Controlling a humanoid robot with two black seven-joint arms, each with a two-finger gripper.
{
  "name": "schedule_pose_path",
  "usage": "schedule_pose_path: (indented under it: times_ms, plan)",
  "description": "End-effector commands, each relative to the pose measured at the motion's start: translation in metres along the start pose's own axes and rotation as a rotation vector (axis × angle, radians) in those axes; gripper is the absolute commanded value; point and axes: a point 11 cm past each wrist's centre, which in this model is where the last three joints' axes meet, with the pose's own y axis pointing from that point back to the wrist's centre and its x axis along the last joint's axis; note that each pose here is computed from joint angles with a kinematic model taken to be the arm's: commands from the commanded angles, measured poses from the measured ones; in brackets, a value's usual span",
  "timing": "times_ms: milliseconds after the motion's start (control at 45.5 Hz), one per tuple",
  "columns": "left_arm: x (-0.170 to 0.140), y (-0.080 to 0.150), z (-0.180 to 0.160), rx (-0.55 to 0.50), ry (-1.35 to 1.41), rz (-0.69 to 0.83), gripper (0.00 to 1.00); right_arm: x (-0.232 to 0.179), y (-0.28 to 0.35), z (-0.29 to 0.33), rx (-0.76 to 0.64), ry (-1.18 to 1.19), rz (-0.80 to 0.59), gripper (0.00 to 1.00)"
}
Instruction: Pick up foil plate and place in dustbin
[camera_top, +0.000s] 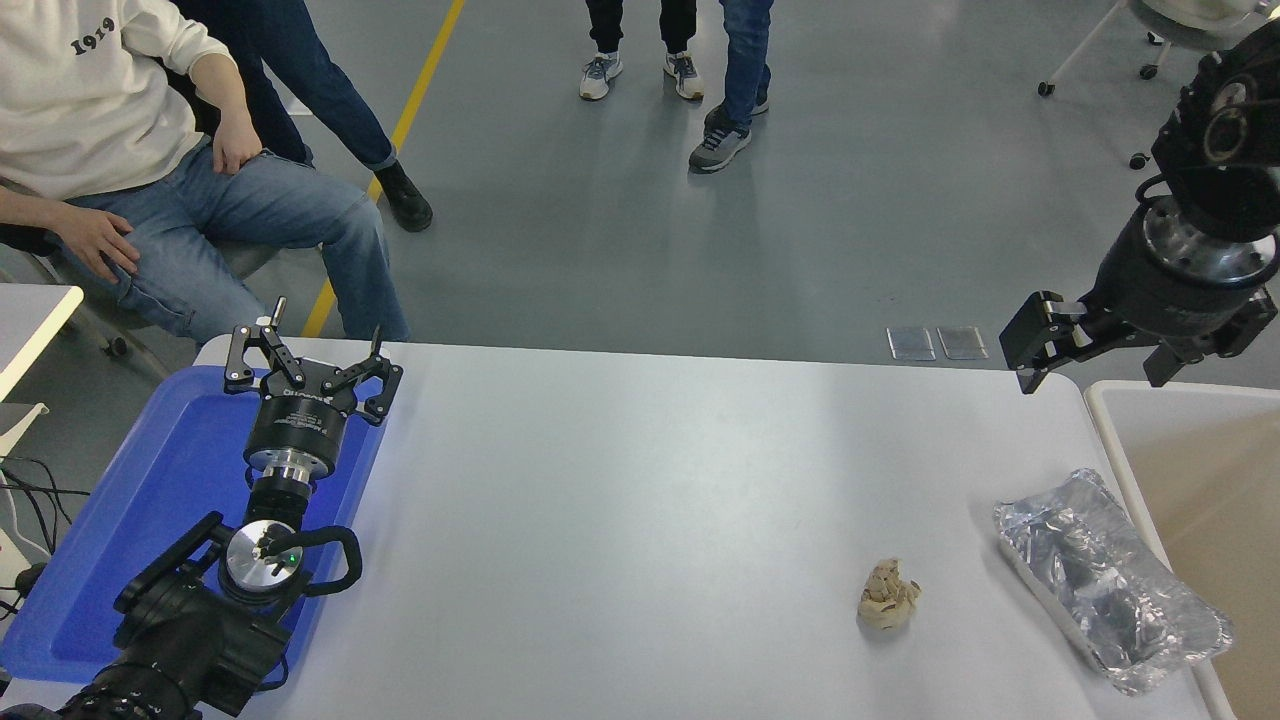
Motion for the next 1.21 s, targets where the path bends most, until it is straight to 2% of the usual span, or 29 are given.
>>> schedule_pose_path:
  times_ms: [0, 549, 813, 1187]
  plan:
    - [0.001, 0.000, 0.000, -0.001, 0.000, 0.002, 1.00, 0.001, -0.002, 0.001, -0.001, -0.003, -0.001, 1.00]
    - [0.001, 0.000, 0.000, 0.000, -0.001, 0.002, 1.00, 0.001, 0.004, 0.011, -0.007, -0.027, 0.012, 1.00]
    - [0.000, 0.000, 0.000, -0.001, 0.001, 0.001, 1.00, 0.006, -0.011, 0.044, 0.006, -0.116, 0.024, 1.00]
    - [0.001, 0.000, 0.000, -0.002, 0.000, 0.002, 1.00, -0.002, -0.043, 0.083, -0.171, 0.001, -0.015, 1.00]
